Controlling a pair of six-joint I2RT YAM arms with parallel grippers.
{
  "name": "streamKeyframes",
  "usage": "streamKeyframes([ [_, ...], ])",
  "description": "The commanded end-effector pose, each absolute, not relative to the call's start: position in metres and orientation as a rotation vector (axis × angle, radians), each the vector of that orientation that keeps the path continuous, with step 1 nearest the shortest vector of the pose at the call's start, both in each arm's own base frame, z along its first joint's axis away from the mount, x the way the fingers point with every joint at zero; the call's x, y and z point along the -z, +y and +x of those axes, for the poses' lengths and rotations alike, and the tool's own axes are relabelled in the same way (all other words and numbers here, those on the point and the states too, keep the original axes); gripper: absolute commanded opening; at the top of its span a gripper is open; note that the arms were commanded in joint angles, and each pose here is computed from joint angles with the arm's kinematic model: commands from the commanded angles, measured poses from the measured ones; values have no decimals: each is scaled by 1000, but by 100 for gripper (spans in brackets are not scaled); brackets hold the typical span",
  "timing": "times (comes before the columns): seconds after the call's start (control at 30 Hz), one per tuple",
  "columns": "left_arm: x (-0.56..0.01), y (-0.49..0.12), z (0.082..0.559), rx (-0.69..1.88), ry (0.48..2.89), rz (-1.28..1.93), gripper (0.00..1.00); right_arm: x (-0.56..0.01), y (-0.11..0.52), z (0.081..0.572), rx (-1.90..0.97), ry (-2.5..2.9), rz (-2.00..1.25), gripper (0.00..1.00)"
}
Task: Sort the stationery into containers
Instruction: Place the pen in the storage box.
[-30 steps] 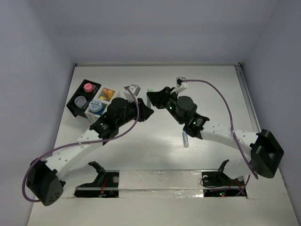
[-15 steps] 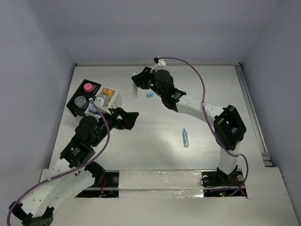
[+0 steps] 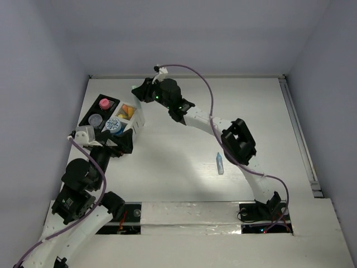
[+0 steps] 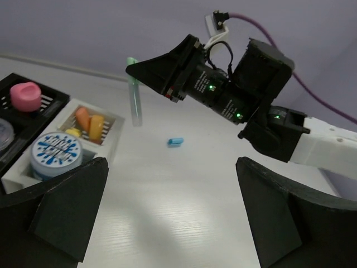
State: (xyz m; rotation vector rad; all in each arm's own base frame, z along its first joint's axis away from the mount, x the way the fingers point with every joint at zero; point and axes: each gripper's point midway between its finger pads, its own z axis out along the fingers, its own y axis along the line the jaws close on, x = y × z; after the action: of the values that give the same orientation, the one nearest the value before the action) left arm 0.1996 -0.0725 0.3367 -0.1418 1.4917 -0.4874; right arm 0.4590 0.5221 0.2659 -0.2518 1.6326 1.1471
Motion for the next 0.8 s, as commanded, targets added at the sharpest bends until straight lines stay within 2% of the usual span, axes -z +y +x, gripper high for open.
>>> streamKeyframes([
  [0.0, -334, -58, 207, 400, 1485, -180, 99, -303, 552, 440, -1181, 1496, -382, 0],
  [0.23, -334, -63, 213, 404, 1489, -137, 99, -296, 585, 433, -1162, 1456, -453, 0],
  [0.77, -332, -66, 216, 404, 1495, -112, 99, -259, 603, 439, -1157, 1419, -481, 0],
])
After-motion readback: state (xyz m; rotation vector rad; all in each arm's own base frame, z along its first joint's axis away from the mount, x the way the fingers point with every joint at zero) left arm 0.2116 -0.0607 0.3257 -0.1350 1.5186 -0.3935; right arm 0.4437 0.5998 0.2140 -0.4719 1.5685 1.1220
